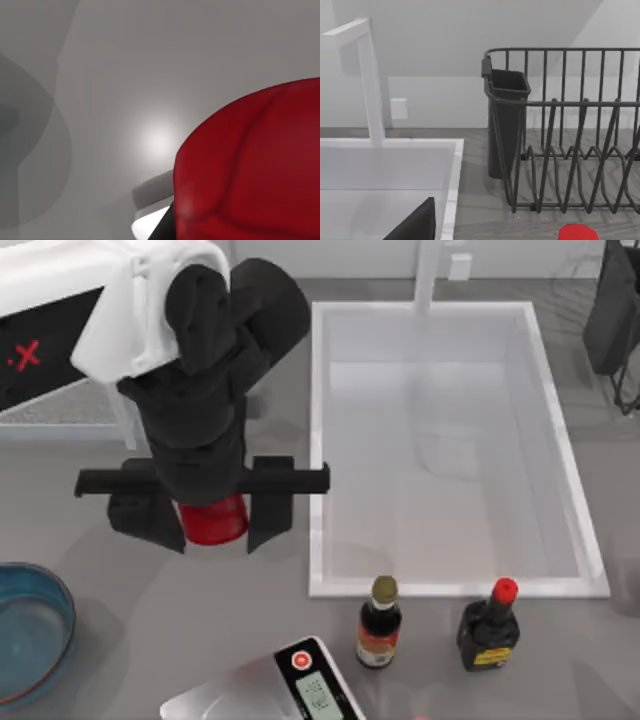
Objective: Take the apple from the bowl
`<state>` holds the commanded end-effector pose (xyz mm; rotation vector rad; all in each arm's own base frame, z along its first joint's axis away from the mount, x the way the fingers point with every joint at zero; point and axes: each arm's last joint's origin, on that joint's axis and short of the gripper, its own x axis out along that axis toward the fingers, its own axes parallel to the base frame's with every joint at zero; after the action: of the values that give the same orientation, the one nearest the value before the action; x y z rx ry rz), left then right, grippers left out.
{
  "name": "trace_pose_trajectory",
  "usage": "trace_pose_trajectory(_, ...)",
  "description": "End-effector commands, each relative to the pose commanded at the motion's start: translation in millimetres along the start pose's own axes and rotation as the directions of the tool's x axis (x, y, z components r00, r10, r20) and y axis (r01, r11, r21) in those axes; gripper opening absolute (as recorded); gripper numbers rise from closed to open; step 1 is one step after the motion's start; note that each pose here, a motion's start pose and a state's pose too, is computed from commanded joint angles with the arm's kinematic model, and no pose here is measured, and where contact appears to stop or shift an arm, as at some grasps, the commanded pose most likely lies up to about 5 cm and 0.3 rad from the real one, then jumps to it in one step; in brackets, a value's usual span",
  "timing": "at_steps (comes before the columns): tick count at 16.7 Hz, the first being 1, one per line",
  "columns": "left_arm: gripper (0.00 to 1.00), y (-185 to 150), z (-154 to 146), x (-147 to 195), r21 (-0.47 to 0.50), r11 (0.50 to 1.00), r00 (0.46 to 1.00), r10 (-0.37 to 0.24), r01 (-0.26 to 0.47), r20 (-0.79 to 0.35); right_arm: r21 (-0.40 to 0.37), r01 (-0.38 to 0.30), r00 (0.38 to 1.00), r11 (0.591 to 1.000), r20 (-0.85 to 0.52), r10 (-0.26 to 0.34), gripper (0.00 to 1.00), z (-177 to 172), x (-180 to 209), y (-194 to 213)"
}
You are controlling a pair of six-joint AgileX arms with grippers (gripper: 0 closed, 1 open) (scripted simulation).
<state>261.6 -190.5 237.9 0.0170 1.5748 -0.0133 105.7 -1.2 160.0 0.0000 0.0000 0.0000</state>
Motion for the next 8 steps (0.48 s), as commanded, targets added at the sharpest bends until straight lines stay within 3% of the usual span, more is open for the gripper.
trace_pose_trajectory(5, 0.00, -0.9, 0.1, 62.4, 0.000, 1.000, 1.000, -0.010, 0.010, 0.015, 0.000, 0.000, 1.000, 1.000, 0.000, 0.000, 1.00, 0.0, 0.0, 0.0)
trace_pose_trajectory(8, 0.00, 0.4, -2.7, 78.9, 0.001, 1.000, 1.000, -0.002, 0.002, 0.004, 0.000, 0.000, 1.000, 1.000, 0.000, 0.000, 1.00, 0.0, 0.0, 0.0)
